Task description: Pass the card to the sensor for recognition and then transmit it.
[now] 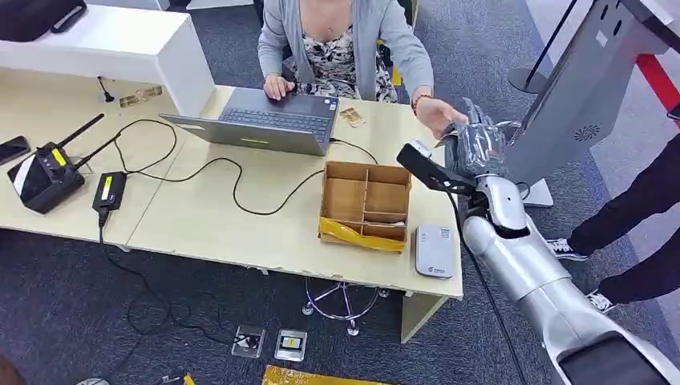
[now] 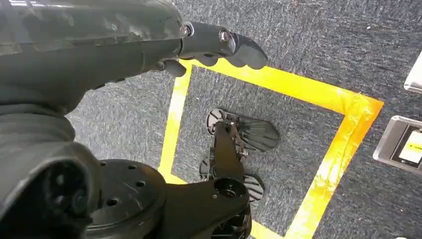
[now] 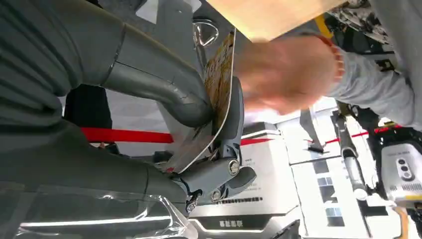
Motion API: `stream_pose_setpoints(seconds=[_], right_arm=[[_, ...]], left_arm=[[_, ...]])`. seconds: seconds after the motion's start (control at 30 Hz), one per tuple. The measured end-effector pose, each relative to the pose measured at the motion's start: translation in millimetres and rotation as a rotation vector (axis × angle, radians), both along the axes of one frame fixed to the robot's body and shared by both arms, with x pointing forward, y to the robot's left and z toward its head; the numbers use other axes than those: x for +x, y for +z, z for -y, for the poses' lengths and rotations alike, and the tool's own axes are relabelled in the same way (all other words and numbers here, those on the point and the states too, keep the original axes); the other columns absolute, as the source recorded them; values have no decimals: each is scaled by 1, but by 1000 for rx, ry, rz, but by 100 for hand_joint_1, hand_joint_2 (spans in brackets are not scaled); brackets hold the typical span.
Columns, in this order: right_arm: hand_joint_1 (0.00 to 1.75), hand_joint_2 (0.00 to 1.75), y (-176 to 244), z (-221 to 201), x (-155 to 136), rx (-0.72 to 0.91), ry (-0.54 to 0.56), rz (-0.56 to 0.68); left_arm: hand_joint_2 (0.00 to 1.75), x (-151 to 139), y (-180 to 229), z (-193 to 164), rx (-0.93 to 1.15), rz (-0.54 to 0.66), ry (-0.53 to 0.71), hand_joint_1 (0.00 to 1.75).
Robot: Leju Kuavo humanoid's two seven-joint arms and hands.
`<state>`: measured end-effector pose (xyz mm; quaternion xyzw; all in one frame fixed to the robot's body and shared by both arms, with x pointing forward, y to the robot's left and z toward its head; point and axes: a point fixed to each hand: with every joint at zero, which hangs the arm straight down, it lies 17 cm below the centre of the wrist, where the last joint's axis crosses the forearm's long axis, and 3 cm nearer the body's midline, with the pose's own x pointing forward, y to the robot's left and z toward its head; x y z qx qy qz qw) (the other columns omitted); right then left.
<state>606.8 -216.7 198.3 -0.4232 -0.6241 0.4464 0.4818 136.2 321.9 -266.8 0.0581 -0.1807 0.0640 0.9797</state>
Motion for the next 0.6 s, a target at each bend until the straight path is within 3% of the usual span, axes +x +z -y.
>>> stream_pose_setpoints(seconds=[0.27,0.6], right_arm=[[175,175,-31,31,-15,-6,-25,-60],[175,175,-52,39,-31,-1,0,-97]], left_arm=[[0,-2,0,-3,2,-2,21,0],[0,-3,-1,-6,5,-5,53,0]])
